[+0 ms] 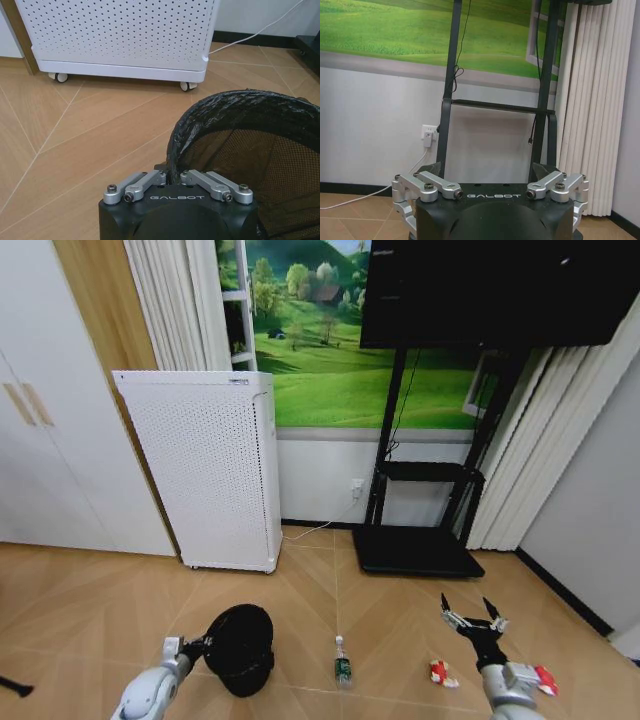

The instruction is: Pick up the trash bin and place the garbage on the floor into it.

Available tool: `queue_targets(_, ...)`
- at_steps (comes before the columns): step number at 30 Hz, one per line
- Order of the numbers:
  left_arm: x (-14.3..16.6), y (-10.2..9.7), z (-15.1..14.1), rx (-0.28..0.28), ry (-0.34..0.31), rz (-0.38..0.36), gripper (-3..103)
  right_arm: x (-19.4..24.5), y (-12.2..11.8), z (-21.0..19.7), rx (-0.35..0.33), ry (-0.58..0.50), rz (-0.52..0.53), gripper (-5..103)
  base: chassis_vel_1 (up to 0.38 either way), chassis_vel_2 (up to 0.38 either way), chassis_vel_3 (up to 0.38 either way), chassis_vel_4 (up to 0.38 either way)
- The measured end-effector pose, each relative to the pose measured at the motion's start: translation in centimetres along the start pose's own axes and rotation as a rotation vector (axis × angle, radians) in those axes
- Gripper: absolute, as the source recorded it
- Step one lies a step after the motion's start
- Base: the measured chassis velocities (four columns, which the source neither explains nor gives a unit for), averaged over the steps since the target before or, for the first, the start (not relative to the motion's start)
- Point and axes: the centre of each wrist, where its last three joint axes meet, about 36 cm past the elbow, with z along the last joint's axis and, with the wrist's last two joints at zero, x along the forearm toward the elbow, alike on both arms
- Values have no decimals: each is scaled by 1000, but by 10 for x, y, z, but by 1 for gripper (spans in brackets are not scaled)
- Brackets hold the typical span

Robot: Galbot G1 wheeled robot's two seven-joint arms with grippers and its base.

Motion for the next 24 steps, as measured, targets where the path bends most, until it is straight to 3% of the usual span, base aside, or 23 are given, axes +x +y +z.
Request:
queue_targets(17, 6, -11, 1, -18, -52, 7, 6, 3, 0, 3, 10, 3, 0, 100, 0, 0, 0, 0)
queue_targets(24, 37, -17, -41, -72, -169, 7, 6, 2, 3, 6, 9, 7, -1, 100, 0, 0, 0, 0)
